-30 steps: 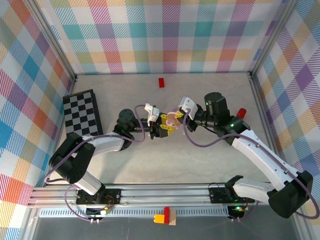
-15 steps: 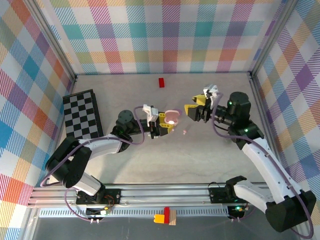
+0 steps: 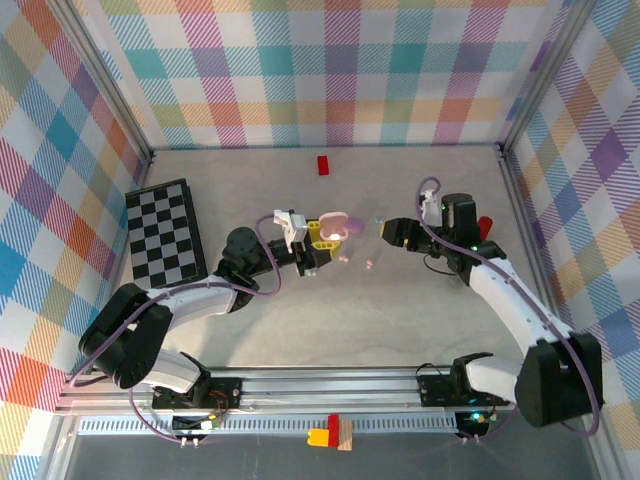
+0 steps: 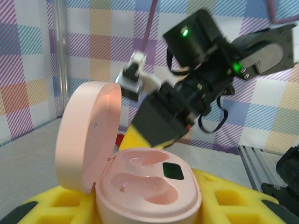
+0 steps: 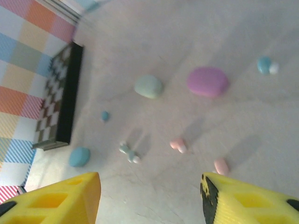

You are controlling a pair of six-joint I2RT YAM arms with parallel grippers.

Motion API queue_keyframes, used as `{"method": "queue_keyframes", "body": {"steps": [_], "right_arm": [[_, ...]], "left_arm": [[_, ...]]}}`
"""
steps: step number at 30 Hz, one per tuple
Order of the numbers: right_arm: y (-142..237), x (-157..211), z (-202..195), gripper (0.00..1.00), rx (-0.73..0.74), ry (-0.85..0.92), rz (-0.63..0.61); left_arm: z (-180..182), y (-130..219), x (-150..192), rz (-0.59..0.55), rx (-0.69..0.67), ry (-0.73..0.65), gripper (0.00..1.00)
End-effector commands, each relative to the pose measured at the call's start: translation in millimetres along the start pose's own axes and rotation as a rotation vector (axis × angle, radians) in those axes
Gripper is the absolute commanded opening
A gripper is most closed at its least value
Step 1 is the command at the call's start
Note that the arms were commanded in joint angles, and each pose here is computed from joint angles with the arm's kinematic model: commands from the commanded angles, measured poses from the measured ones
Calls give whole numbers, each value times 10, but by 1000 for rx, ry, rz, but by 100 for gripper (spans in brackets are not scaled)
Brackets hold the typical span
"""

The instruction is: Insert wireless bluetooth earbuds into charging case

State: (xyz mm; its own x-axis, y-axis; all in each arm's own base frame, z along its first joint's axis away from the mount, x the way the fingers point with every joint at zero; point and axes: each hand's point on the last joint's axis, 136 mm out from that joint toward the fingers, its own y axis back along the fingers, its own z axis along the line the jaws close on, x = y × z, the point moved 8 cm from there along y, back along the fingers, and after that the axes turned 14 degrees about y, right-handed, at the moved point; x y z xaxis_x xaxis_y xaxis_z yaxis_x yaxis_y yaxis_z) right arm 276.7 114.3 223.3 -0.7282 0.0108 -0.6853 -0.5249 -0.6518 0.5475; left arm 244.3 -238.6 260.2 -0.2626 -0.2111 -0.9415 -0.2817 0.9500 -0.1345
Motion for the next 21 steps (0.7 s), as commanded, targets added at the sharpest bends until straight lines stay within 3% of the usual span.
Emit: {"method": "queue_keyframes", "body": {"steps": [1,8,21], "right_arm": [[-172,148,-119,58,8,-45,118],[-660,375,-241,57,-13,-87,247],[-1056,414,-399,56,-21,-84,302]], "left_arm": [[-44,33,-173,-100,-14,-9,40],[-48,65,-201,-149,-26,-6,39],[-61,71,-182,-114,-25,22,39]]}}
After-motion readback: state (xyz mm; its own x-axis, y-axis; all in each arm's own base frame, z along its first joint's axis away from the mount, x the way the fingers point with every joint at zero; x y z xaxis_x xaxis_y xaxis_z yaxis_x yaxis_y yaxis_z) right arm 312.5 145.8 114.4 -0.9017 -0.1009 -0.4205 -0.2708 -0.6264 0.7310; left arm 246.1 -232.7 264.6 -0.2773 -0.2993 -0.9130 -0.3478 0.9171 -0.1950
